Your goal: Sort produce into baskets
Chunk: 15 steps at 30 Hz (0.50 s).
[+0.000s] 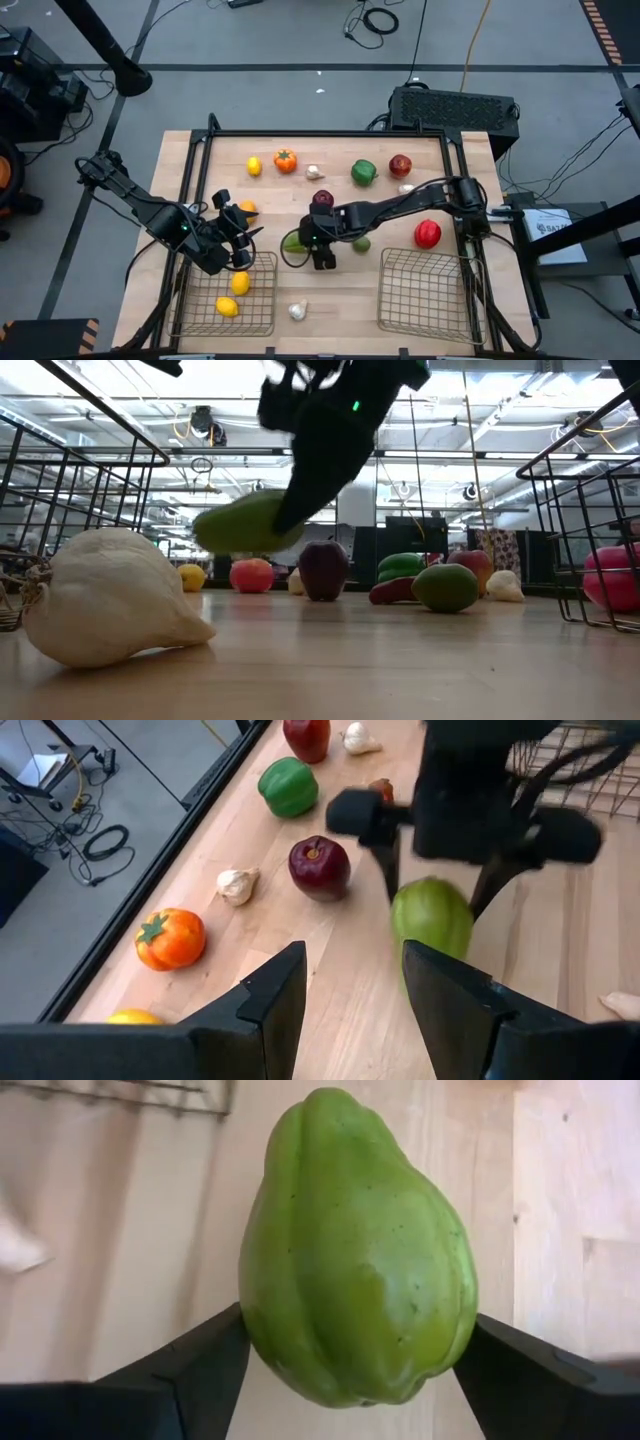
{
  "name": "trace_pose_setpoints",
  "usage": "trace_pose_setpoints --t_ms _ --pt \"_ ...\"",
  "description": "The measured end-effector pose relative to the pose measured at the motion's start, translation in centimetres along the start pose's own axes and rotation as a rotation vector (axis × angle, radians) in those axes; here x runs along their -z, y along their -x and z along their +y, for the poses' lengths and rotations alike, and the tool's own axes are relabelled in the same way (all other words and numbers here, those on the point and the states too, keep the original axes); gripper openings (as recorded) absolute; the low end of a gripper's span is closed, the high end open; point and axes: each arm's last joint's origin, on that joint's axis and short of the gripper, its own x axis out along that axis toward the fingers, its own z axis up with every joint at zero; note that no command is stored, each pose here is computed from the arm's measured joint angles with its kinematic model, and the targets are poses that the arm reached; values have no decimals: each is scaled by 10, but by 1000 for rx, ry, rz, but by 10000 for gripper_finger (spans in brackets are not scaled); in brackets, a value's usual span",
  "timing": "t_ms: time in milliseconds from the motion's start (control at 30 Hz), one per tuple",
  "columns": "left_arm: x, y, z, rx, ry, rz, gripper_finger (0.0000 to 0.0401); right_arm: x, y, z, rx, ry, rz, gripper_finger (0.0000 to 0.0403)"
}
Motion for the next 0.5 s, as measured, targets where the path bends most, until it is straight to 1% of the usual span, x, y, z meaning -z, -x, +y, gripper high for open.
trace_pose_setpoints --t_ms 67,200,367,433,500 --pt "0 0 0 3 1 2 174 0 13 6 -8 -8 32 311" --pt "-1 0 -1 19 10 2 174 6 48 17 -51 17 101 311" --pt "-2 0 -3 62 27 13 174 18 107 26 -111 -55 158 311" --pt "-2 0 -4 68 30 12 174 24 132 35 -127 -64 168 311" --pt "-2 0 -4 75 32 14 174 33 155 46 -167 -70 182 311"
